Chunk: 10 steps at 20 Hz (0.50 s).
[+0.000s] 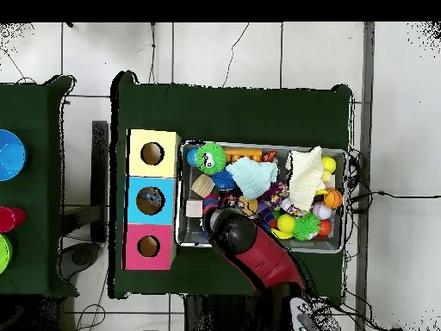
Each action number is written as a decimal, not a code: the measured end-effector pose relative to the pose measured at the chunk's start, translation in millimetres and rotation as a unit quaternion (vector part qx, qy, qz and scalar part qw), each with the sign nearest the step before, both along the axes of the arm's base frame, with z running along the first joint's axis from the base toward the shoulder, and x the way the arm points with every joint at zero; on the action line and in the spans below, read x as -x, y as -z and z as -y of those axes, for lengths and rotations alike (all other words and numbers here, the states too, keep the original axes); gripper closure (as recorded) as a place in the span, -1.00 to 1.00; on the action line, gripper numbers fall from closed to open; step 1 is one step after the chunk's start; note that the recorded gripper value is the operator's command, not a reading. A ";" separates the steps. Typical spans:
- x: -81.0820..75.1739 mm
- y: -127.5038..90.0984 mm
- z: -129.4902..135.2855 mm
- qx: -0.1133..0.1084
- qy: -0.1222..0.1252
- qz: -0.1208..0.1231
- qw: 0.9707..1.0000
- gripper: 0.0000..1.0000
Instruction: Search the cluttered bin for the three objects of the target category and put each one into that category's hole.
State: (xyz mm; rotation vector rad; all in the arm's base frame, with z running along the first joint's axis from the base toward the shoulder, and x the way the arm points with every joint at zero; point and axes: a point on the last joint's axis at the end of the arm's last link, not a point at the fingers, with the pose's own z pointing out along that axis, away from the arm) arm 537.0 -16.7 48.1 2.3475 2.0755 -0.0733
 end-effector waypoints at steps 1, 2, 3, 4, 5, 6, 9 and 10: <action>0.3 -0.2 0.9 0.001 0.001 0.000 1.000 -1.00; 0.6 -0.5 1.8 0.002 0.001 0.000 1.000 -1.00; 0.9 -0.7 2.8 0.002 0.002 0.000 1.000 -1.00; 1.2 -1.0 3.9 0.004 0.002 0.000 1.000 -1.00; 1.4 -1.1 4.4 0.004 0.003 -0.001 1.000 -1.00; 1.5 -1.2 4.7 0.004 0.003 -0.001 1.000 -1.00; 1.9 -1.2 5.6 0.005 0.003 -0.001 1.000 -1.00; 2.1 -1.4 6.3 0.006 0.004 -0.001 1.000 -1.00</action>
